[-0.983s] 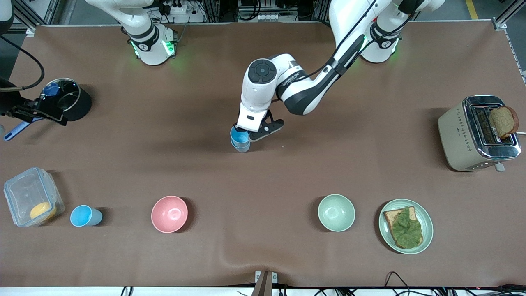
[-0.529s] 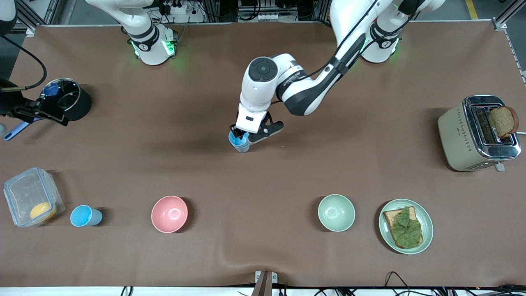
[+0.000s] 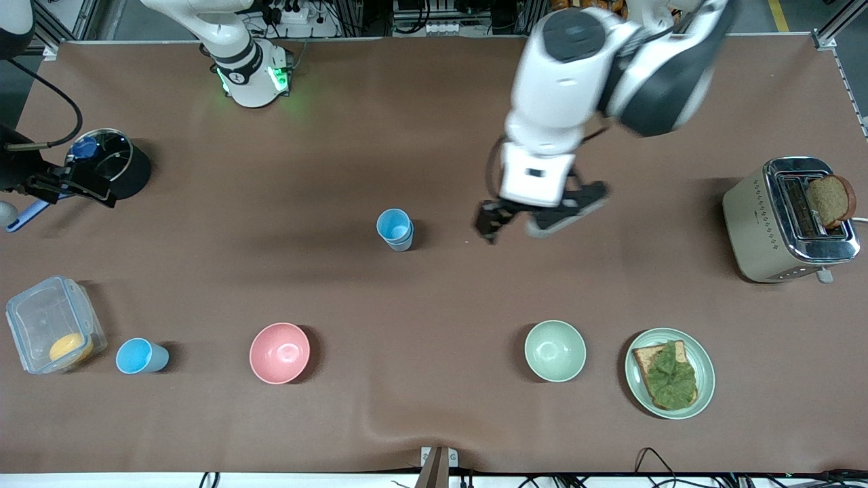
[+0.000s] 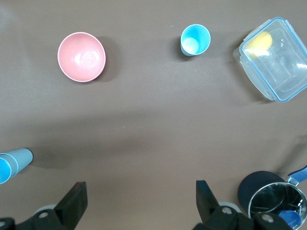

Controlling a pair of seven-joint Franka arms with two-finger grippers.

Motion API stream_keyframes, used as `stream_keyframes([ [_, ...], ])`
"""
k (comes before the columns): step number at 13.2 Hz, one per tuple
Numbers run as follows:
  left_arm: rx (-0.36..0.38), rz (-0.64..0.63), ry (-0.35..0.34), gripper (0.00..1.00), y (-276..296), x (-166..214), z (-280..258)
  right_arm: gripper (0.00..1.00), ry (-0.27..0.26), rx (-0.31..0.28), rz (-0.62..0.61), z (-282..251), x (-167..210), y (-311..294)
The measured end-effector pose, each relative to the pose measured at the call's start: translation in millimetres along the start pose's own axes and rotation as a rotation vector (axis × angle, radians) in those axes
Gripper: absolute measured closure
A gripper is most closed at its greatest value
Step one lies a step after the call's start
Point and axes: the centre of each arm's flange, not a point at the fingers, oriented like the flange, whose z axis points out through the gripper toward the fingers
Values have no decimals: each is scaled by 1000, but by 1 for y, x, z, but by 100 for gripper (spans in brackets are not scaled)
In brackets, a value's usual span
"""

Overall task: Stack blue cups with both arms
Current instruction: 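Open the left gripper and withdraw it back toward the toaster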

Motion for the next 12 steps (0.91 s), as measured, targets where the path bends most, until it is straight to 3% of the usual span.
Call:
stream_keyframes([
  [4, 85, 91, 6, 0, -70, 75, -22, 0, 0, 0, -1, 0, 0, -1],
  [12, 161, 235, -37, 0, -154, 135, -55, 0, 0, -1, -2, 0, 0, -1],
])
